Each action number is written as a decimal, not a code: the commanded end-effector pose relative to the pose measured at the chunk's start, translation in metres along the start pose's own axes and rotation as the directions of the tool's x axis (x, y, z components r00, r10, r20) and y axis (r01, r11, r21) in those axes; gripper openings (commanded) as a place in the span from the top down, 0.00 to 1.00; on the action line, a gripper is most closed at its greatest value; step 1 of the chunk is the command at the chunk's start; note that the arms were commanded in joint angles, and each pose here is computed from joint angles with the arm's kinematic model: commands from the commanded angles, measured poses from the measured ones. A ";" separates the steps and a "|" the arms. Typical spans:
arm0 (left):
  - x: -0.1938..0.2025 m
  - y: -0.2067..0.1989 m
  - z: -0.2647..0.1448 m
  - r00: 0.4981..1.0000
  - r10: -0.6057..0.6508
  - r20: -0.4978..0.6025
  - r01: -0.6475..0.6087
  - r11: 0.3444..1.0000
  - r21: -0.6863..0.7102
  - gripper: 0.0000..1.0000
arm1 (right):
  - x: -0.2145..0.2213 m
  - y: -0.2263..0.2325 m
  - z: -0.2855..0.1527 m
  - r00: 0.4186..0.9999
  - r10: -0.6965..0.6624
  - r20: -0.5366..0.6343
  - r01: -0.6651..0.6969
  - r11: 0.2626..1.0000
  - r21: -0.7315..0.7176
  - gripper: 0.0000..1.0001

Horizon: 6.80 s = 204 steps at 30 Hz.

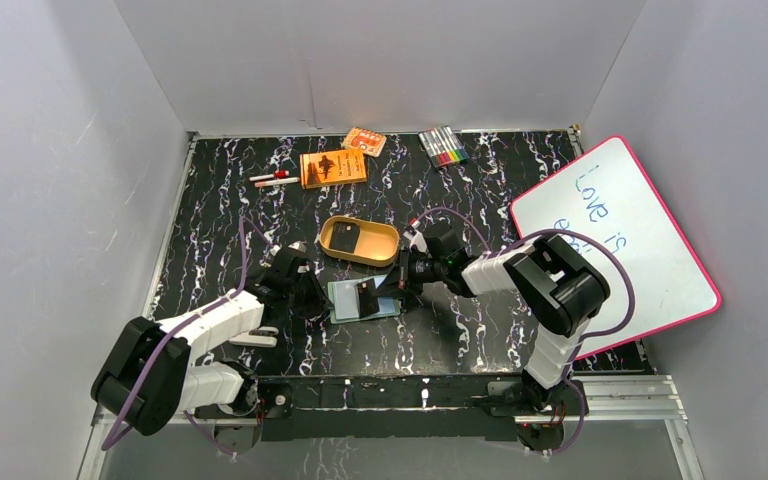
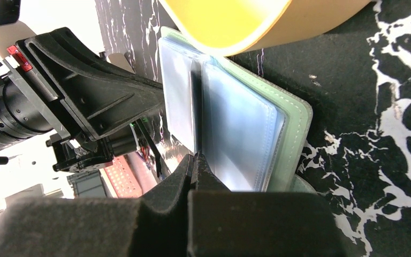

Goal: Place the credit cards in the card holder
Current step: Insert the credit card into the card holder, then pick up the credit card from the storage box.

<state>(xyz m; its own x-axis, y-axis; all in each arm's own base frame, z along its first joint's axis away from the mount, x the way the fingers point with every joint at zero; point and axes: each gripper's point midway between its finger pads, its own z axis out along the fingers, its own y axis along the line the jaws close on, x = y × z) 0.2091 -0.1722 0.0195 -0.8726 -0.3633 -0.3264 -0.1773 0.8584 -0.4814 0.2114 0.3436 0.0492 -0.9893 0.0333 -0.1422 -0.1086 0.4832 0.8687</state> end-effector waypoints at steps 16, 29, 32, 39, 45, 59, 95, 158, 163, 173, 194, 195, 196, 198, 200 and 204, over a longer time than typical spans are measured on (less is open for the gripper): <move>0.009 0.009 0.000 1.000 0.002 -0.026 -0.002 1.000 -0.018 0.93 | -0.016 0.005 0.004 0.996 -0.011 0.088 0.012 1.000 -0.018 1.00; 0.009 0.008 0.001 1.000 0.001 -0.027 -0.001 1.000 -0.017 0.93 | 0.005 0.013 0.010 0.999 -0.035 -0.026 0.033 0.997 -0.074 1.00; 0.009 0.008 0.002 1.000 0.001 -0.027 -0.001 1.000 -0.017 0.93 | 0.009 0.011 0.012 0.999 -0.028 -0.037 0.026 0.997 -0.070 1.00; 0.010 0.007 0.001 1.000 -0.007 -0.029 0.006 1.000 -0.010 0.93 | 0.008 0.008 0.015 1.000 0.024 0.005 -0.024 0.997 -0.076 1.00; 0.012 0.007 0.001 0.999 -0.018 -0.034 0.018 1.000 0.000 0.94 | 0.004 0.003 0.016 0.996 0.069 0.054 -0.066 0.996 -0.057 1.00; 0.013 0.006 0.002 0.999 -0.021 -0.034 0.021 1.000 0.010 0.95 | 0.008 0.001 0.021 0.993 0.088 0.075 -0.085 0.996 -0.037 1.00; 0.014 0.002 -0.003 0.999 -0.044 -0.023 0.045 0.998 0.046 0.96 | 0.019 0.035 0.044 0.998 -0.041 -0.040 0.042 0.999 0.014 0.62; -0.043 -0.010 -0.097 0.955 -0.066 0.288 0.055 0.997 0.046 0.36 | -0.151 0.034 0.071 0.934 -0.109 0.340 -0.002 0.951 0.309 0.56; -0.042 -0.010 -0.096 0.957 -0.064 0.284 0.054 0.998 0.042 0.36 | -0.148 0.032 0.071 0.937 -0.106 0.334 -0.002 0.951 0.309 0.64; -0.043 -0.010 -0.096 0.956 -0.064 0.286 0.054 0.998 0.041 0.36 | -0.144 0.034 0.060 0.928 -0.106 0.358 -0.006 0.954 0.298 0.77; -0.047 -0.012 -0.099 0.952 -0.057 0.301 0.048 0.998 0.037 0.36 | -0.140 0.059 0.030 0.918 -0.087 0.386 0.002 0.976 0.216 0.95; -0.048 -0.012 -0.099 0.952 -0.056 0.302 0.047 0.998 0.037 0.36 | -0.139 0.062 0.030 0.919 -0.085 0.384 0.004 0.978 0.207 0.96; -0.048 -0.012 -0.099 0.952 -0.057 0.302 0.048 0.998 0.036 0.36 | -0.139 0.065 0.029 0.920 -0.082 0.383 0.004 0.980 0.199 0.97; -0.048 -0.012 -0.100 0.951 -0.056 0.304 0.046 0.998 0.039 0.36 | -0.138 0.069 0.029 0.922 -0.071 0.381 0.000 0.983 0.182 1.00; -0.049 -0.013 -0.101 0.950 -0.056 0.307 0.046 0.998 0.039 0.36 | -0.137 0.076 0.027 0.923 -0.052 0.382 -0.009 0.988 0.155 1.00; -0.051 -0.013 -0.104 0.947 -0.054 0.315 0.045 0.998 0.035 0.36 | -0.137 0.090 0.021 0.919 0.011 0.394 -0.056 0.993 0.104 1.00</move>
<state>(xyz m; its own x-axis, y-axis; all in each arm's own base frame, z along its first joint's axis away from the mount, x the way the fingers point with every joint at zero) 0.2075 -0.1310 0.1196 -0.6866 -0.5066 -0.5215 -0.2003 0.8213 -0.5341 0.3417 0.3939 0.0944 -0.8793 0.3331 -0.3405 -0.0394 0.6615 0.7489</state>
